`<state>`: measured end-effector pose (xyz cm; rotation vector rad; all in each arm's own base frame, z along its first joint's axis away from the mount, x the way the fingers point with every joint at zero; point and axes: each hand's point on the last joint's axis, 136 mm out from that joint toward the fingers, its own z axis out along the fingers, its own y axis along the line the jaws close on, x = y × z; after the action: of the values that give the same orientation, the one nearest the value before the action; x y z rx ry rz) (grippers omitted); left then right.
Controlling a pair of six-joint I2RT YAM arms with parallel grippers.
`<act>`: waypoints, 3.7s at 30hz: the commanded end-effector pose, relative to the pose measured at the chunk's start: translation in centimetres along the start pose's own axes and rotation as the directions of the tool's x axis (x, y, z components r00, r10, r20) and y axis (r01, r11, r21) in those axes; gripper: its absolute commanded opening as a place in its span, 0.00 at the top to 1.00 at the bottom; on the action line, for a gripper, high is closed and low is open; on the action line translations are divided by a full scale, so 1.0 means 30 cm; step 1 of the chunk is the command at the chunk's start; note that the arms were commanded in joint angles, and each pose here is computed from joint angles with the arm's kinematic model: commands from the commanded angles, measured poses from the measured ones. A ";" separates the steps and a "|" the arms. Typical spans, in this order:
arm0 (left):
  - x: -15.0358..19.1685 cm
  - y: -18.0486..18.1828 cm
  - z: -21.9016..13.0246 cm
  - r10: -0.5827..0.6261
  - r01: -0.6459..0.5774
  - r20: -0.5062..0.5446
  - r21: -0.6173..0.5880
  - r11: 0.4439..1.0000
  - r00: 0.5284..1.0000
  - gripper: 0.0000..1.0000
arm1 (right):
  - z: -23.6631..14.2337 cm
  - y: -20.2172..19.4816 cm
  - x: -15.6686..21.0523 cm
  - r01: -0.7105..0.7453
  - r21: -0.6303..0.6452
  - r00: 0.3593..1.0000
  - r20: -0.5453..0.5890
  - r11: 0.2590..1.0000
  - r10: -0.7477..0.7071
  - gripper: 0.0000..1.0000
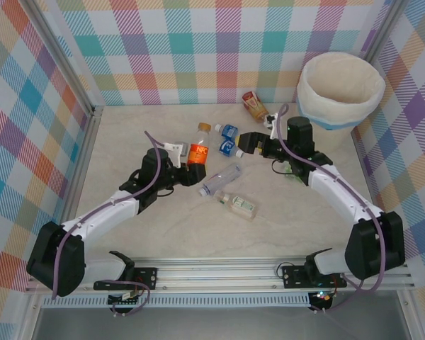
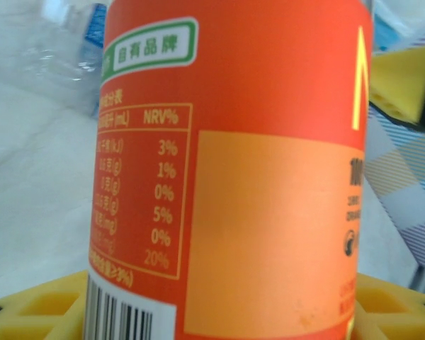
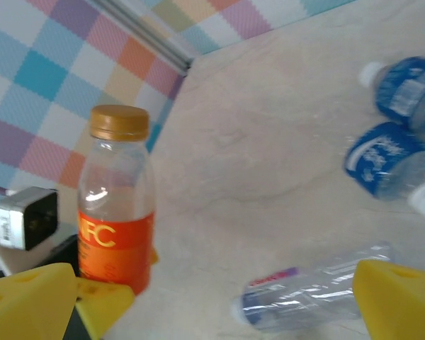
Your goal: Put the plastic bottles in the bin
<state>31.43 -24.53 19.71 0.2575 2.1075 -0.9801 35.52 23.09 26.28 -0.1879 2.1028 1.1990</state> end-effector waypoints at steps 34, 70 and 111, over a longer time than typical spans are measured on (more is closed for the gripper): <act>0.040 -0.186 0.112 0.171 -0.151 -0.066 0.245 0.958 0.983 0.50 | 0.168 0.119 -0.056 -0.060 -0.022 0.993 -0.107 0.998 0.057 0.58; -0.070 0.099 -0.083 0.153 -0.087 0.211 -0.295 0.951 0.965 0.00 | -0.163 0.026 -0.223 0.208 0.415 0.920 0.225 0.886 -0.321 1.00; -0.045 0.180 -0.086 0.096 -0.010 0.195 -0.401 0.916 0.976 0.00 | -0.829 -0.106 -0.965 -0.058 0.645 0.493 0.682 0.762 -0.540 0.98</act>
<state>33.58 -19.19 17.77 0.0316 2.0632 -0.5004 47.29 -4.98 46.03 0.3564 1.4614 0.1280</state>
